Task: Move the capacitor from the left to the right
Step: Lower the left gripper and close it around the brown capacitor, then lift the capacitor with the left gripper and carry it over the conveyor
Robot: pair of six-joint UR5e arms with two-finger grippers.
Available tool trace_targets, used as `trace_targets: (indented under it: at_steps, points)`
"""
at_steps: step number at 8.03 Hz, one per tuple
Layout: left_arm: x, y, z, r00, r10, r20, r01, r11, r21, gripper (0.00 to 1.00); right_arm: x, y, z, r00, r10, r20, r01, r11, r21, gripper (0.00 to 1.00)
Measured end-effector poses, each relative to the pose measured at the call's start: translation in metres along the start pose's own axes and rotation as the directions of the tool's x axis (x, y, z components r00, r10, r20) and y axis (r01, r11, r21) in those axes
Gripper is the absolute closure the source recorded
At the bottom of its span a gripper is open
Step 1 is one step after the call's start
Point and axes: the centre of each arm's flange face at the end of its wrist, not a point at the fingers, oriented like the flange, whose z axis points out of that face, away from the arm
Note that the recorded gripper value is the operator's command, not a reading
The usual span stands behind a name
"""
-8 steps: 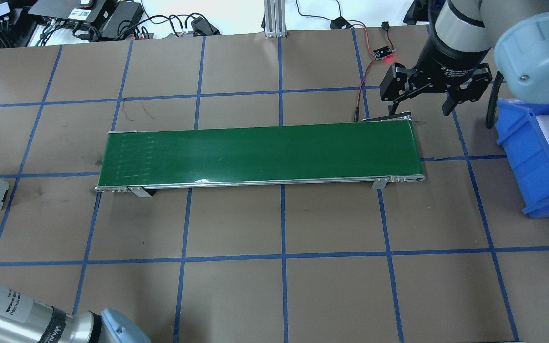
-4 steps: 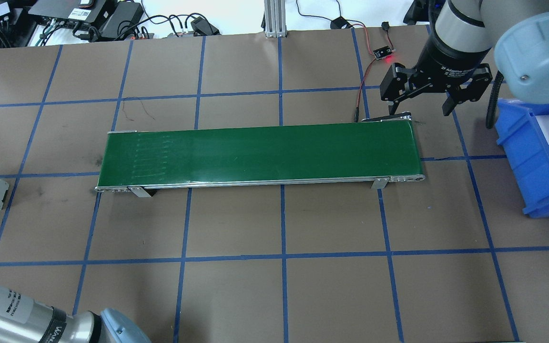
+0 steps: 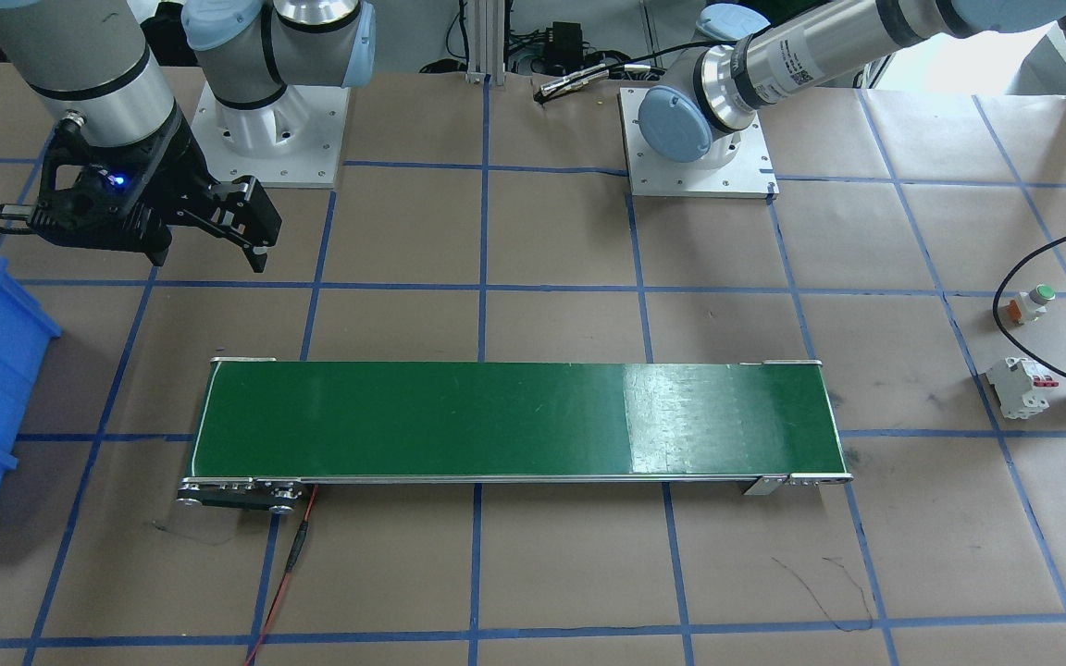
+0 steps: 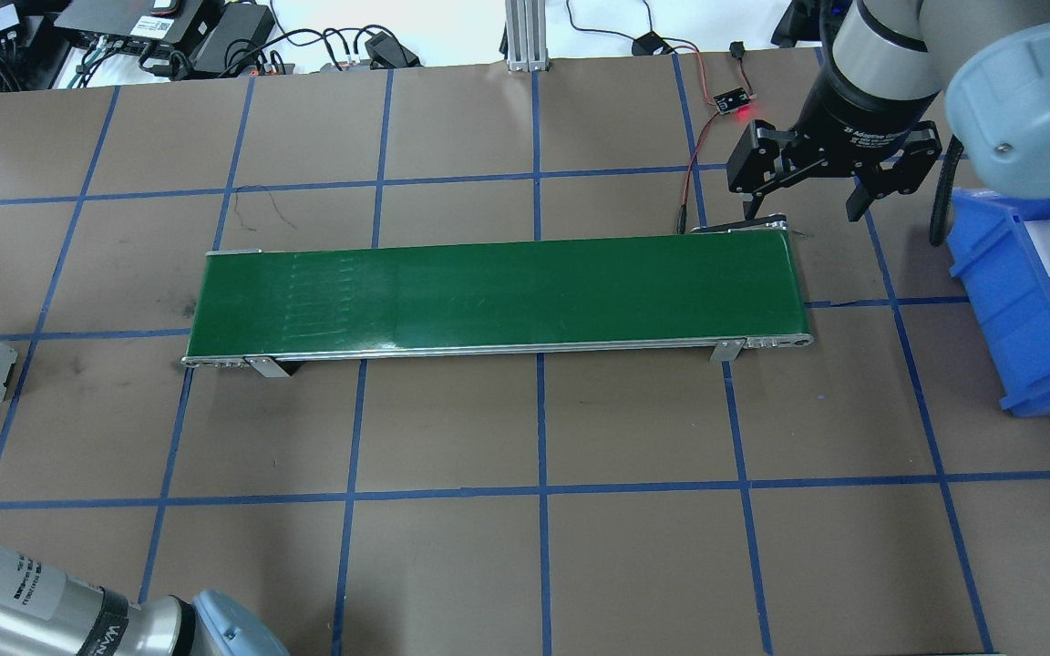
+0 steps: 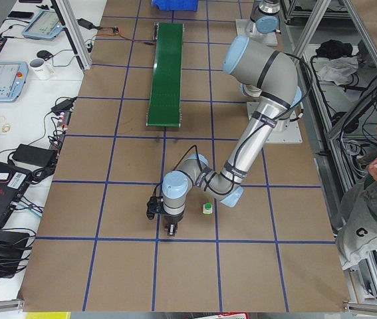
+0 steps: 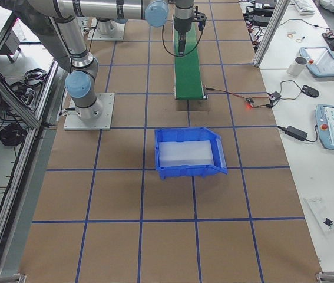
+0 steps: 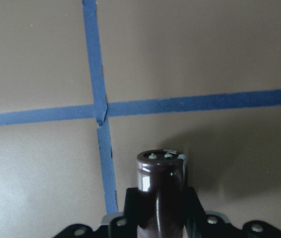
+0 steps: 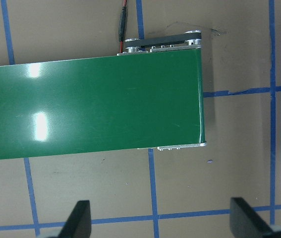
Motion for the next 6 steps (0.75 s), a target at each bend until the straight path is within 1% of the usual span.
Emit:
trace_targets:
  at_steps: [1,3,4,5,6]
  points:
    - [0.0,0.0,0.0,1.0,-0.005,0.002,0.005,1.0,-0.003,1.0,0.0,0.0,0.0,1.0,0.0,0.0,0.0,1.0,0.0,0.0]
    - [0.001,-0.003,-0.004,1.0,-0.018,0.009,0.018,1.0,-0.002,1.0,0.0,0.0,0.0,1.0,-0.001,0.0,0.001,1.0,-0.001,0.0]
    - [0.004,-0.01,-0.021,0.999,-0.039,0.029,0.038,0.999,0.006,1.0,0.0,0.0,0.0,1.0,-0.001,0.0,0.001,1.0,-0.001,0.0]
    - [0.012,-0.022,-0.052,0.996,-0.067,0.063,0.067,0.998,0.012,1.0,0.0,0.0,0.0,1.0,-0.001,0.0,0.001,1.0,-0.001,0.0]
    - [0.028,-0.035,-0.091,0.992,-0.099,0.082,0.099,0.995,0.007,1.0,0.0,0.0,0.0,1.0,-0.001,0.0,0.001,1.0,-0.001,0.0]
